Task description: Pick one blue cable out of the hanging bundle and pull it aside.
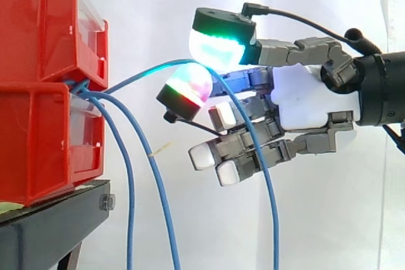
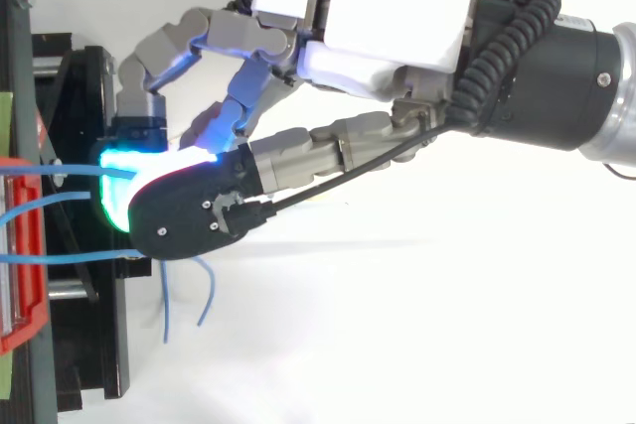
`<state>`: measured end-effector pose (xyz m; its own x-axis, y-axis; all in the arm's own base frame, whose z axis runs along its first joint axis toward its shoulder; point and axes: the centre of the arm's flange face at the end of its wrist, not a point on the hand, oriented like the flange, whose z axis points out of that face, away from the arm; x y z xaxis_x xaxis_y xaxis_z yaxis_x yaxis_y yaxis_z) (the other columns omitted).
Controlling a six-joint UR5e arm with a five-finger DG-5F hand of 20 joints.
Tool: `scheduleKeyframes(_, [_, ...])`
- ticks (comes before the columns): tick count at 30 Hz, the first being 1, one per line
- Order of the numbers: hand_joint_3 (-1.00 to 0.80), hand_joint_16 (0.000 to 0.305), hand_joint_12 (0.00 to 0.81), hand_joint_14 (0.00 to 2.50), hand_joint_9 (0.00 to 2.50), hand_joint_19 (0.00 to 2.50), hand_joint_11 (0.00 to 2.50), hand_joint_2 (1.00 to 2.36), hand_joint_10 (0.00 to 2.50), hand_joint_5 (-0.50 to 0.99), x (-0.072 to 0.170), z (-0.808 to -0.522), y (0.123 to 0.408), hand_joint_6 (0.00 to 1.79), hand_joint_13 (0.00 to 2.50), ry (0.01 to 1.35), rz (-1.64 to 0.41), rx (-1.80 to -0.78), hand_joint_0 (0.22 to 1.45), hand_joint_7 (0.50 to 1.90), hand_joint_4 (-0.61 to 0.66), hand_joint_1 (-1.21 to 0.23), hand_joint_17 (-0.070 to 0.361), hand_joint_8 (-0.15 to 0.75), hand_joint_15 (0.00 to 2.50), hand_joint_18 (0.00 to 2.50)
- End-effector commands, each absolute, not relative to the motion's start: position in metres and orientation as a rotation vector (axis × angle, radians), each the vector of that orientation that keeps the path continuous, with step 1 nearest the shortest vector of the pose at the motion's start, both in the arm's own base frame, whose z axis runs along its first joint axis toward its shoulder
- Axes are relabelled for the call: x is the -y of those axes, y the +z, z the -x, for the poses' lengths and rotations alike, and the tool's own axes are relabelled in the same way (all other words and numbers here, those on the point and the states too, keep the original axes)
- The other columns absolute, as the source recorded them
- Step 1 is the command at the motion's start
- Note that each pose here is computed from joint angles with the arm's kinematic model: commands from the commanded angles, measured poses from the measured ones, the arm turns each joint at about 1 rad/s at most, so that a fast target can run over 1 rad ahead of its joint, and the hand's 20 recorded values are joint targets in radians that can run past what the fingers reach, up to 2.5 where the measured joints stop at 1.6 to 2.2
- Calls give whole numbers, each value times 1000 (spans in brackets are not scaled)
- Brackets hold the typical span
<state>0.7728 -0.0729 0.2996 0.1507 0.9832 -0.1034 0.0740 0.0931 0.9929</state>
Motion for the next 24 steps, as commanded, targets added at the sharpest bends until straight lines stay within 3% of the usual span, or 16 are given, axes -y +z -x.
scheduleKeyframes(1, [-39, 53, 326, 17, 1173, 454, 591, 1012, 20, -75, 73, -771, 298, 919, 867, 984, -1260, -1196, 603, 983, -63, -792, 120, 267, 463, 830])
scheduleKeyframes(7, [22, 58, 340, 17, 1242, 427, 564, 1001, 19, -54, 74, -766, 293, 911, 920, 956, -1291, -1238, 603, 1016, -115, -817, 130, 277, 468, 880])
scheduleKeyframes(12, [2, 61, 350, 17, 1271, 422, 549, 1147, 17, -43, 74, -762, 289, 903, 959, 939, -1320, -1258, 565, 1050, -120, -824, 136, 278, 476, 901])
scheduleKeyframes(24, [-17, 62, 356, 19, 1281, 424, 541, 1267, 20, -35, 71, -745, 254, 899, 980, 960, -1442, -1264, 536, 1078, -85, -817, 141, 285, 516, 903])
